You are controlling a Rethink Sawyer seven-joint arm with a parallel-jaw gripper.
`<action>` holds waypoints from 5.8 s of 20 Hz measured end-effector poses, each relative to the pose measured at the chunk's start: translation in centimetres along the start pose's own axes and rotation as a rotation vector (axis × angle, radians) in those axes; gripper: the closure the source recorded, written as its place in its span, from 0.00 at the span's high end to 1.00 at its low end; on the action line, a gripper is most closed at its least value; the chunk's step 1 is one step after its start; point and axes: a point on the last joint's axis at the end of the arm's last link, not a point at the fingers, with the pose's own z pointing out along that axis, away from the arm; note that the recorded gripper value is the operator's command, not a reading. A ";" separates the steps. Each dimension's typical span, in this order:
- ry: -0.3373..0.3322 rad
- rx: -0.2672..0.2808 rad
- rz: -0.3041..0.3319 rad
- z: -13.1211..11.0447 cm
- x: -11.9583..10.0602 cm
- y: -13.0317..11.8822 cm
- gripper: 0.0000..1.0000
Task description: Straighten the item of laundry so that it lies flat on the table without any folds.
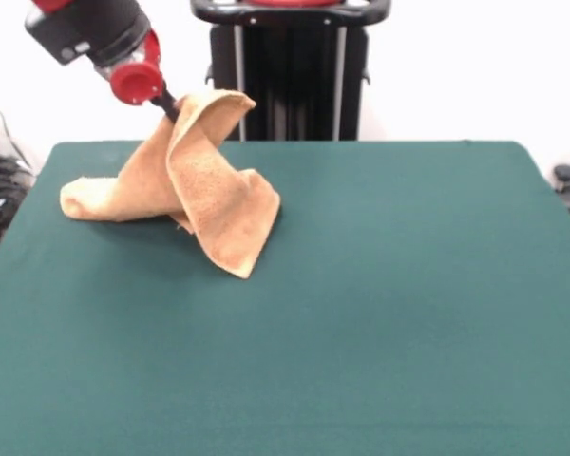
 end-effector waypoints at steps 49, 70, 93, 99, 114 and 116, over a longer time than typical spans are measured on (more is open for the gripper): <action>-0.237 -0.439 -0.129 9.1 9.0 -8.3 0.00; -0.428 -0.508 -0.149 10.0 13.3 -12.1 0.00; -0.376 -0.262 -0.229 6.5 14.8 -17.7 0.00; -0.350 -0.235 -0.262 6.0 14.8 -19.0 0.00; -0.368 -0.099 -0.335 4.6 16.7 -21.0 0.00; -0.368 -0.093 -0.339 4.5 16.8 -21.1 0.00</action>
